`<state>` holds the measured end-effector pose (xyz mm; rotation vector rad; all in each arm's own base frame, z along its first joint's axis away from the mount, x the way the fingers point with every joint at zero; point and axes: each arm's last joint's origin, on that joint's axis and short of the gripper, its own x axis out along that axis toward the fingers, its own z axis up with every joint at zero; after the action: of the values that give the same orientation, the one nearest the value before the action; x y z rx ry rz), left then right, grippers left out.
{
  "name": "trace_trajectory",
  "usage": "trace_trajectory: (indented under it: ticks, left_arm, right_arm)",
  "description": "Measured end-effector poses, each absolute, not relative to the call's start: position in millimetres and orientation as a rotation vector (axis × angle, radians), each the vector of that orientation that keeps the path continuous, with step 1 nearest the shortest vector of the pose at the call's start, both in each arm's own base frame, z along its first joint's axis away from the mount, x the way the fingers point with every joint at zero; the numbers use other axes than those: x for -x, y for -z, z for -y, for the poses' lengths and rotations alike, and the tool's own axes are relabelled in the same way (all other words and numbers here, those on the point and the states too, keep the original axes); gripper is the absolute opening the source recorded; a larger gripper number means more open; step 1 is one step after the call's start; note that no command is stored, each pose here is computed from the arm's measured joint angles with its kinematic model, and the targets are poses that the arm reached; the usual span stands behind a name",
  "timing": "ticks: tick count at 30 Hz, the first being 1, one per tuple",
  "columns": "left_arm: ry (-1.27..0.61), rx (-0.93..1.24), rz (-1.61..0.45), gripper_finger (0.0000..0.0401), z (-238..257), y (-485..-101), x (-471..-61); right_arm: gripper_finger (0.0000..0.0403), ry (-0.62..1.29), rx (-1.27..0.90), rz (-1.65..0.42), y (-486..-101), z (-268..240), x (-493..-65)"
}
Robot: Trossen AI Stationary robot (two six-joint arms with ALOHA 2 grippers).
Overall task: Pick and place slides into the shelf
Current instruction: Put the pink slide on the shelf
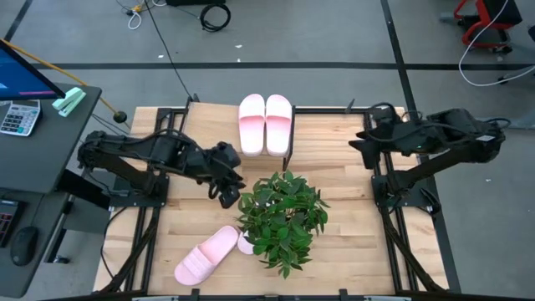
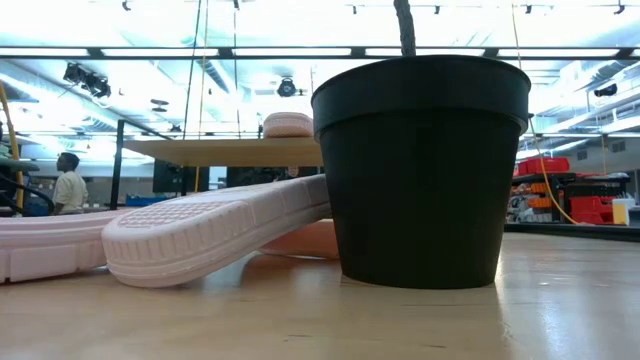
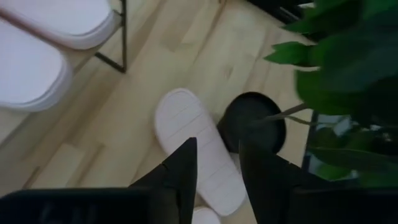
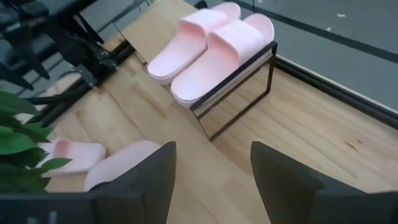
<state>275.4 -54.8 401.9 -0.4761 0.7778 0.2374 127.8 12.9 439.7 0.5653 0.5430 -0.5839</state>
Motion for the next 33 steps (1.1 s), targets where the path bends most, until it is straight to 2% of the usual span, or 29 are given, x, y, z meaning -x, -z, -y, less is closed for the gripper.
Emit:
trace_trajectory:
  ticks: [6, 13, 17, 23, 33]
  left_arm:
    - [-0.269, 0.507, -0.788, 0.0095, 55.9, -391.6, -277.6]
    - [-0.341, 0.577, -0.901, 0.0065, 60.5, -337.5, -268.2]
    - [-0.367, 0.624, -0.897, 0.0054, 58.5, -315.0, -260.1]
    - [-0.331, 0.703, -0.803, 0.0044, 56.4, -286.1, -250.8]
    - [-0.318, 0.771, -0.767, 0.0042, 54.7, -235.8, -242.3]
  right_arm:
    - [0.0213, 0.553, -0.564, -0.537, -440.7, -18.6, -117.9]
    - [0.0213, 0.537, -0.56, -0.526, -440.3, -26.5, -118.1]
    - [0.0213, 0.541, -0.566, -0.515, -440.2, -28.8, -118.9]
    - [0.0213, 0.564, -0.583, -0.508, -438.9, -30.5, -123.4]
    - [0.0213, 0.593, -0.62, -0.503, -436.3, -34.1, -133.3]
